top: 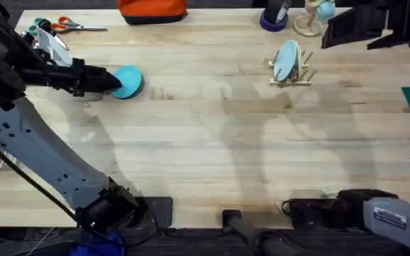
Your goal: Pick up the plates from the table one by one and place each into a slot on the dish rack.
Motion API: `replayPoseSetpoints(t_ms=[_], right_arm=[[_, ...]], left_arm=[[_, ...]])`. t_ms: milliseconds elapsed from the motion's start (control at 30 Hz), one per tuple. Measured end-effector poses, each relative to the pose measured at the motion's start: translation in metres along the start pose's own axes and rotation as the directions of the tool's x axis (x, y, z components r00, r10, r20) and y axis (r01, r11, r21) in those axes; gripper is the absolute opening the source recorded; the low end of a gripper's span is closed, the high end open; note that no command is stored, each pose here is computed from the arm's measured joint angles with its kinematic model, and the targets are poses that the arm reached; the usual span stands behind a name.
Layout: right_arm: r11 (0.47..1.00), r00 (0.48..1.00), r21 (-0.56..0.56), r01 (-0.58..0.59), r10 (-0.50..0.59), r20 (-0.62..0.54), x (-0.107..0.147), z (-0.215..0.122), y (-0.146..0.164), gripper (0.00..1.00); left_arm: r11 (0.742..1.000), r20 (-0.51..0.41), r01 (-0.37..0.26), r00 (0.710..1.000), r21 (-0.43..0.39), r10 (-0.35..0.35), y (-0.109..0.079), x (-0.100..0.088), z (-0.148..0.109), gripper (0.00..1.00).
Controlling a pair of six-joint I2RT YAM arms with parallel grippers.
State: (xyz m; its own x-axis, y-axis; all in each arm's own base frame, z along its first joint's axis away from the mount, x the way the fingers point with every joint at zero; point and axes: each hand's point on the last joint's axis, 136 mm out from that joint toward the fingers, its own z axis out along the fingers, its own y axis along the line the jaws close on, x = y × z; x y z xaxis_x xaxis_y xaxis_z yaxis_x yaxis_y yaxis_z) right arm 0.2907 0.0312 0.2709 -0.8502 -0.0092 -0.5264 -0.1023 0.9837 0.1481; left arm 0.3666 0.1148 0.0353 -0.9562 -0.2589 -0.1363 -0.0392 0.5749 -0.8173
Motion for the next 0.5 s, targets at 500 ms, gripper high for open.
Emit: replayPoseSetpoints(t_ms=[500], right_arm=[[1.000, 1.000, 0.000, 0.000, 0.000, 0.002, -0.0006, 0.0001, 0.0000, 0.995]], left_arm=[[1.000, 0.004, 0.000, 1.000, 0.005, 0.000, -0.0006, -0.0008, 0.0001, 0.039]])
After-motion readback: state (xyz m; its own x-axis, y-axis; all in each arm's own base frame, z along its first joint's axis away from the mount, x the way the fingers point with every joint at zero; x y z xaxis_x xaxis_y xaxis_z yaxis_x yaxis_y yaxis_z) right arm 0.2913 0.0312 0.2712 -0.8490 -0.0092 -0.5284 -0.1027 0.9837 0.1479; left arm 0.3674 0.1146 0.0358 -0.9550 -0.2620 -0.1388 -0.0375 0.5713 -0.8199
